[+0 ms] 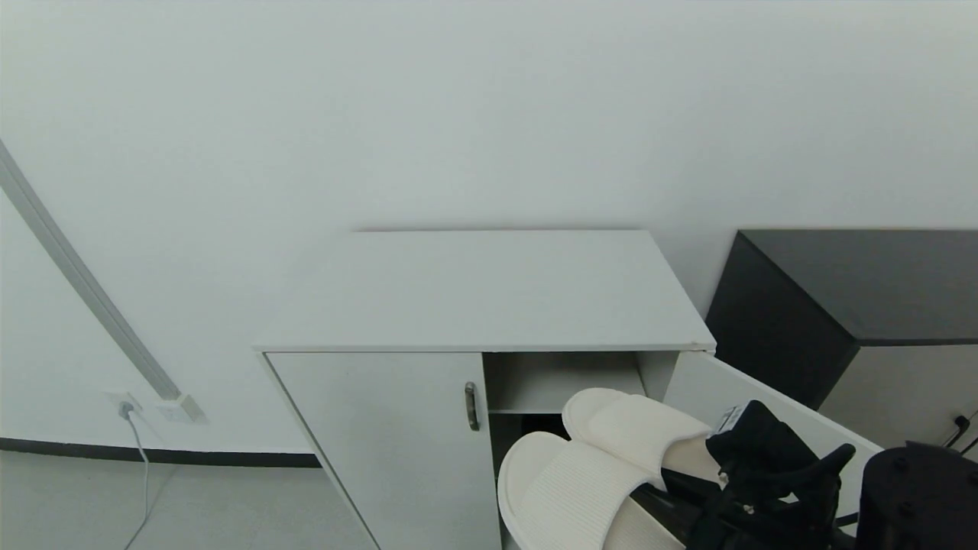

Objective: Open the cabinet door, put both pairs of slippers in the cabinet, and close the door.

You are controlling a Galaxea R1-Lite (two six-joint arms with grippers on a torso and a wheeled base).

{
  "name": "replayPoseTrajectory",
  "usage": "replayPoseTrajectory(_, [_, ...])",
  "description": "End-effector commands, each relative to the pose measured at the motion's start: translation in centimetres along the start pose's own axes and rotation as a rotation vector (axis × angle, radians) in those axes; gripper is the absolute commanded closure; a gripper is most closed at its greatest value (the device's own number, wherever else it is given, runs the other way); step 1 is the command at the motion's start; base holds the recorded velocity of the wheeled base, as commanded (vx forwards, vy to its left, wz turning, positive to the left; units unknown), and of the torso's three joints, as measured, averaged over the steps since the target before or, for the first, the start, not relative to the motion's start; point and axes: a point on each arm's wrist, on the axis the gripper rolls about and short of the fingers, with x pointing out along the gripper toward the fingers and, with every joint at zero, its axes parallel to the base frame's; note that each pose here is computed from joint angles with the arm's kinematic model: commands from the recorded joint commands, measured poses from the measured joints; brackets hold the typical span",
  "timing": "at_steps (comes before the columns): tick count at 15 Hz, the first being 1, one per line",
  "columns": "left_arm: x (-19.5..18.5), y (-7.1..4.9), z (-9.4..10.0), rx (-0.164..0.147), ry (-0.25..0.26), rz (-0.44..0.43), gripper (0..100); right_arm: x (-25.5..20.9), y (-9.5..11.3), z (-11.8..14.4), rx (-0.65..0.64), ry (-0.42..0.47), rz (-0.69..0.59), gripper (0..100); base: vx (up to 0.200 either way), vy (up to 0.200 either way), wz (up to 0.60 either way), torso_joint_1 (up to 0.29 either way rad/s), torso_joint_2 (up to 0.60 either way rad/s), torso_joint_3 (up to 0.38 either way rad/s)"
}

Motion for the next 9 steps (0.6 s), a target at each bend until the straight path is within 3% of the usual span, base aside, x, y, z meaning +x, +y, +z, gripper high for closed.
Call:
replayPoseTrajectory(1, [0.00,0.00,0.00,0.000,0.000,0.000,100,0.14,0.08,-0.17,-0.002,0.008,0.002,100,0.000,0.000,0.00,-0.237,0.56,0.315])
replayPoseTrajectory(9, [0.00,0.00,0.00,0.000,0.000,0.000,100,0.20,0.16,-0.19,-0.004,0.010,0.005,100,0.000,0.000,0.00,-0.214,0.53,0.317])
